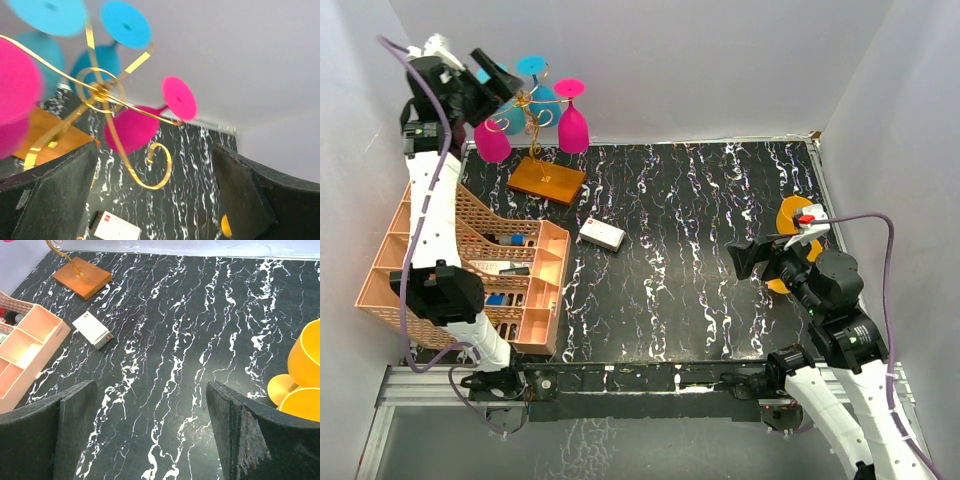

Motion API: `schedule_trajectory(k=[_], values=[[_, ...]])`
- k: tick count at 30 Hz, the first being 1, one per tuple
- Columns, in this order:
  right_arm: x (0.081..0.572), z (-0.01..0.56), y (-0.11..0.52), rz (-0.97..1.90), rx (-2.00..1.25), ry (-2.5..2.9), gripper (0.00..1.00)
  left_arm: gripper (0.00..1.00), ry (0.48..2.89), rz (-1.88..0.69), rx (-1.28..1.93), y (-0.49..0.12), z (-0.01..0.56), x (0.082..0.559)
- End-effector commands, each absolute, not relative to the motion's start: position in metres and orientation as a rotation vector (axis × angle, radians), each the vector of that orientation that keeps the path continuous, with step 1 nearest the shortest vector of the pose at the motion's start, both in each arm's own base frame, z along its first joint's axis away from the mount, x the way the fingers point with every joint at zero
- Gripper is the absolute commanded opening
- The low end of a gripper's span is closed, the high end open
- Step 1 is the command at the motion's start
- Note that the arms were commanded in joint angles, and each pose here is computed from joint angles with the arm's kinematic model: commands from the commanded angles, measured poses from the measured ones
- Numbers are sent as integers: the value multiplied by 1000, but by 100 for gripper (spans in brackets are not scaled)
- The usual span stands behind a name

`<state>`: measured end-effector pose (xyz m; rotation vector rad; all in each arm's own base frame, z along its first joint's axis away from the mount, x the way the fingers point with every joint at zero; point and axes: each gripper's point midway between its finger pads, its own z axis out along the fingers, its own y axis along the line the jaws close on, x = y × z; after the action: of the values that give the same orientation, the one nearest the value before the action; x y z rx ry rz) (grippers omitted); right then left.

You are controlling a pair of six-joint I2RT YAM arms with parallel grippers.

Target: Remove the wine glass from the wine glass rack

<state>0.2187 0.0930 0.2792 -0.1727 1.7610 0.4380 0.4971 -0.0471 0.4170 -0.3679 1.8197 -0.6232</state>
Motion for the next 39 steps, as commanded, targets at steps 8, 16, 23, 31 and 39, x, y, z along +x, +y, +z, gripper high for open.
schedule_trajectory(k=[8, 16, 23, 31, 39], values=[[221, 303, 87, 405, -148, 1624, 99, 89, 1645, -604, -663, 67, 434, 506], [217, 304, 81, 383, -125, 1590, 99, 78, 1640, -474, -817, 100, 400, 525], [219, 303, 81, 375, -125, 1594, 99, 72, 1688, -437, -862, 109, 369, 539], [221, 300, 80, 365, -122, 1602, 99, 58, 1697, -457, -824, 107, 366, 551], [222, 299, 80, 363, -120, 1602, 99, 47, 1708, -470, -831, 105, 358, 550]])
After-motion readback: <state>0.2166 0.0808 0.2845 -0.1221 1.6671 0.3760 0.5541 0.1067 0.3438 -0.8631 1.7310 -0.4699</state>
